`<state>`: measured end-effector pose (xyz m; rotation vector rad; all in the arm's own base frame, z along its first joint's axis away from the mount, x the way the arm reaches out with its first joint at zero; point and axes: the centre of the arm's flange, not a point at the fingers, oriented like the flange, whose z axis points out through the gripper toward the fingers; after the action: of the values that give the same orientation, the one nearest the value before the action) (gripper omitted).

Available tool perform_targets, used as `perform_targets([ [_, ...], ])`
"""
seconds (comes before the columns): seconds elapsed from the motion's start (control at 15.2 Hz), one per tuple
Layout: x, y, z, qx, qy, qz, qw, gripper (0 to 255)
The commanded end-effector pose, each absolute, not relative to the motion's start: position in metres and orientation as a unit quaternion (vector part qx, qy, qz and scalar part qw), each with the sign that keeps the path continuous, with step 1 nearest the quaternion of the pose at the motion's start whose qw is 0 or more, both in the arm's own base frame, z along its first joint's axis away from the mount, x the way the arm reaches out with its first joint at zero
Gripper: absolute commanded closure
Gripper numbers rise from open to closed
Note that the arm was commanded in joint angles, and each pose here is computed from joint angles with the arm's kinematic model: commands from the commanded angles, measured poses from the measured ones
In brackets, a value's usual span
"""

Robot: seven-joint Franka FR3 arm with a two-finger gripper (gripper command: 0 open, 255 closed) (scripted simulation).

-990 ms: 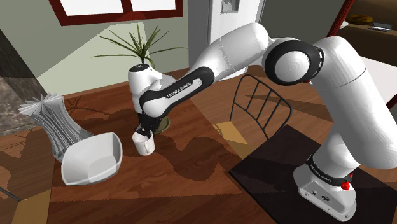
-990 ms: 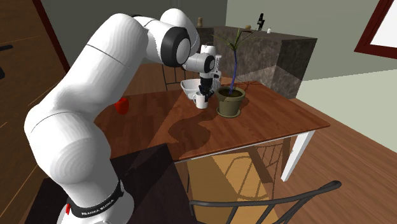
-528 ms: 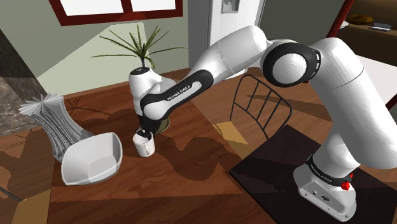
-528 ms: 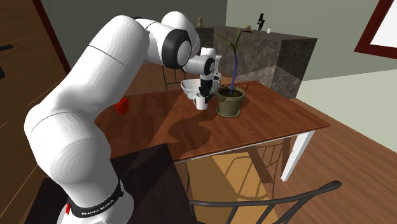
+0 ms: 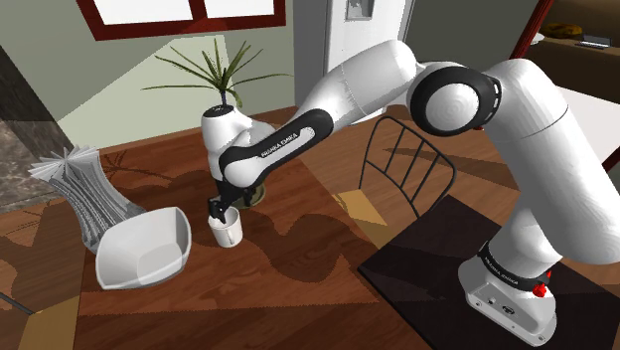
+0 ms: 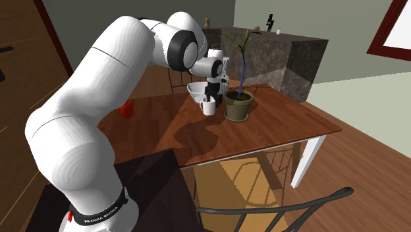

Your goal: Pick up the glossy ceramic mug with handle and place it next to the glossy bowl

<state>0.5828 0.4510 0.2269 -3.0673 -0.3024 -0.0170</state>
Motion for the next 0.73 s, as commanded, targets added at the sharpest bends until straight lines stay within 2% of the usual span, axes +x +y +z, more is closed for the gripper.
perform_targets([
  [0.0, 0.583, 0.45, 0.24, -0.995, -0.098, -0.006, 0.03, 0],
  [0.2, 0.583, 0.448, 0.277, -0.995, -0.098, -0.006, 0.03, 0],
  [0.66, 0.583, 0.448, 0.277, -0.995, -0.098, -0.006, 0.03, 0],
])
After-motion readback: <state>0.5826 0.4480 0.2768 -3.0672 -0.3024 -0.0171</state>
